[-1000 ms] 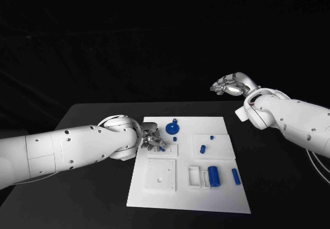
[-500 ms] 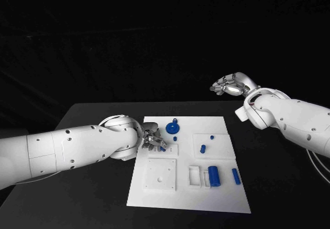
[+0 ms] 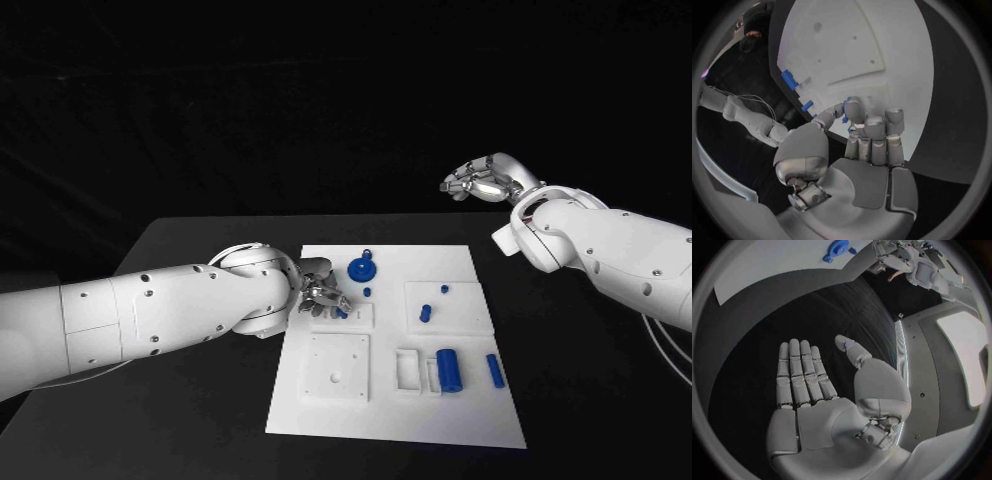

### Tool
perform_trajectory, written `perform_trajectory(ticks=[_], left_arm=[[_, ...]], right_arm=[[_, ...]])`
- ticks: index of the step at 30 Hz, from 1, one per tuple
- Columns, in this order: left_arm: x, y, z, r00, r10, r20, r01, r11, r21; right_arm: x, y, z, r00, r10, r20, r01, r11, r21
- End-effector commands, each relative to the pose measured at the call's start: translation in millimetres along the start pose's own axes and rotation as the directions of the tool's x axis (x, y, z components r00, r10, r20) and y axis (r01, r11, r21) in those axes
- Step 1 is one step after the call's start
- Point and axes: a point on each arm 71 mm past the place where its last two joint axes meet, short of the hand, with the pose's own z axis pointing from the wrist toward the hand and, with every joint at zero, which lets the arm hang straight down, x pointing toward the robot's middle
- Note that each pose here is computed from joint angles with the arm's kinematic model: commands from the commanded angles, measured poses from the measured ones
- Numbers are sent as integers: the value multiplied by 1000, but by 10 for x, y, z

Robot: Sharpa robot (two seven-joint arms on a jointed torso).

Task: Assemble the parts on the task board

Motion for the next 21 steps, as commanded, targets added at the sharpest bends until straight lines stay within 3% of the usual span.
perform_trajectory(ticks=[1, 21], left_arm=[[24, -22, 15, 1000, -5, 5, 5, 1000, 11], [107, -57, -2, 996, 40, -82, -40, 999, 2]], right_arm=[[7, 11, 0, 1000, 4, -9, -4, 1000, -6], [30, 43, 1, 1000, 8, -8, -8, 1000, -13]])
